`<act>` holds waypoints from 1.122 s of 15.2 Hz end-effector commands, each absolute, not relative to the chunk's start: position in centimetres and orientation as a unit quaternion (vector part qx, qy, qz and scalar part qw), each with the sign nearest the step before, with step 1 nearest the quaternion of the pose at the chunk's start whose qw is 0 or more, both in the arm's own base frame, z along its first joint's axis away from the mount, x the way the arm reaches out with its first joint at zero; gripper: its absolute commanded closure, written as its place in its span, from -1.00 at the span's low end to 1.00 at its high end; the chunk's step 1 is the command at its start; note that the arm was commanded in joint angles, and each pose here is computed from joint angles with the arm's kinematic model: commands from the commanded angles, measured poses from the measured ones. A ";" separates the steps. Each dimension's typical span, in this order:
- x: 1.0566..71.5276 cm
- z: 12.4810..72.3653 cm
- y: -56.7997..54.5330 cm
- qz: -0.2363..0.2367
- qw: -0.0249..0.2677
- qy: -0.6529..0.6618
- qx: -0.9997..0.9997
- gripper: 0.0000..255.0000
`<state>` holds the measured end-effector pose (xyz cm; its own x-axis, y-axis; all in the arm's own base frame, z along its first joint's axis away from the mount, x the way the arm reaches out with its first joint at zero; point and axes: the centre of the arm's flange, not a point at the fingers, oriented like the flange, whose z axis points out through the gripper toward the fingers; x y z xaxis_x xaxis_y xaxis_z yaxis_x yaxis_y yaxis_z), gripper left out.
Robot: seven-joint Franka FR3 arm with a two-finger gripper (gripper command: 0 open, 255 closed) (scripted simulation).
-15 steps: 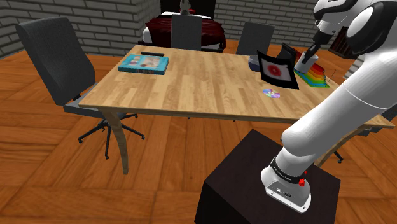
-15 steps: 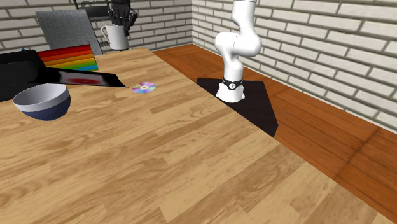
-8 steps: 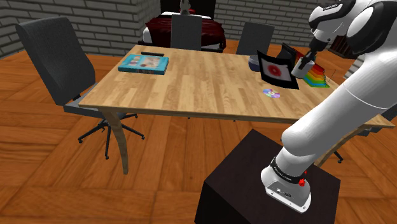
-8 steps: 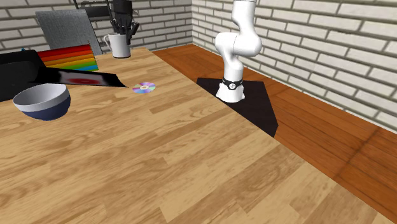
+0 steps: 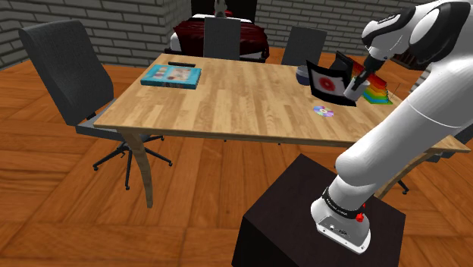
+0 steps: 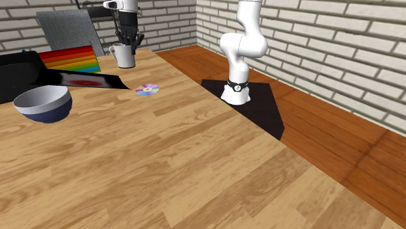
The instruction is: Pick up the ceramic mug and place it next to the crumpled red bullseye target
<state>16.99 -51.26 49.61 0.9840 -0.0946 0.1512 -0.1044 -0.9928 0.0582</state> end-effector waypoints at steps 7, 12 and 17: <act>16.9 45.4 -51.2 0.075 0.033 -0.050 0.995 1.00; 16.9 42.7 -51.2 0.075 0.033 -0.050 0.995 1.00; 16.9 42.7 -51.2 0.075 0.033 -0.050 0.995 1.00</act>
<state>16.91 -51.19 42.74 0.9839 -0.0947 0.1514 -0.1045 -0.9928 0.0585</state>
